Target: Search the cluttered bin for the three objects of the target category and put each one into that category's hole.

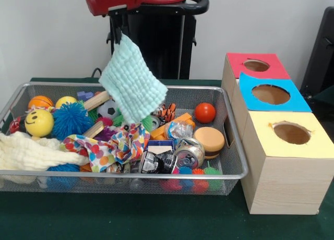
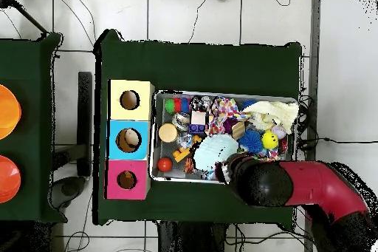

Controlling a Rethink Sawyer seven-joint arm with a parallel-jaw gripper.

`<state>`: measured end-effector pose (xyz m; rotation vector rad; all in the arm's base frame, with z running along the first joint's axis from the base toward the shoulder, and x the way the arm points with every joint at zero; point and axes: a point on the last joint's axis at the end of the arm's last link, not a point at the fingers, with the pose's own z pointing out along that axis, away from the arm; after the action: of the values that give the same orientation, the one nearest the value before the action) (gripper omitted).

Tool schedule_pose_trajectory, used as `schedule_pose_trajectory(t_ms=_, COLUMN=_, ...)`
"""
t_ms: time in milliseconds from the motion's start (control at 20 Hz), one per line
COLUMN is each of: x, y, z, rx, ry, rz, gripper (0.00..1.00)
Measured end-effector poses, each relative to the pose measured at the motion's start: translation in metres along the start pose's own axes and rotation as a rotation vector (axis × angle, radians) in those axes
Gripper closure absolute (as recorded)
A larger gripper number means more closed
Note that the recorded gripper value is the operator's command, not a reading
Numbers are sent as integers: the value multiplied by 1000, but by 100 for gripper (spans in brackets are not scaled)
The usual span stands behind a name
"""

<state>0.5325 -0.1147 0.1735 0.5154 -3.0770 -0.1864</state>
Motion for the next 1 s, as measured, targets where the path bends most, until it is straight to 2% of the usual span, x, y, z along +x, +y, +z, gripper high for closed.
schedule_pose_trajectory(t_ms=250, x=0, y=-22, z=1, rx=-7, ry=7, rz=11, gripper=100)
schedule_pose_trajectory(t_ms=450, x=-4, y=-37, z=9, rx=-2, ry=19, rz=-3, gripper=100)
schedule_pose_trajectory(t_ms=1000, x=-32, y=-46, z=37, rx=-13, ry=10, rz=-49, gripper=100)
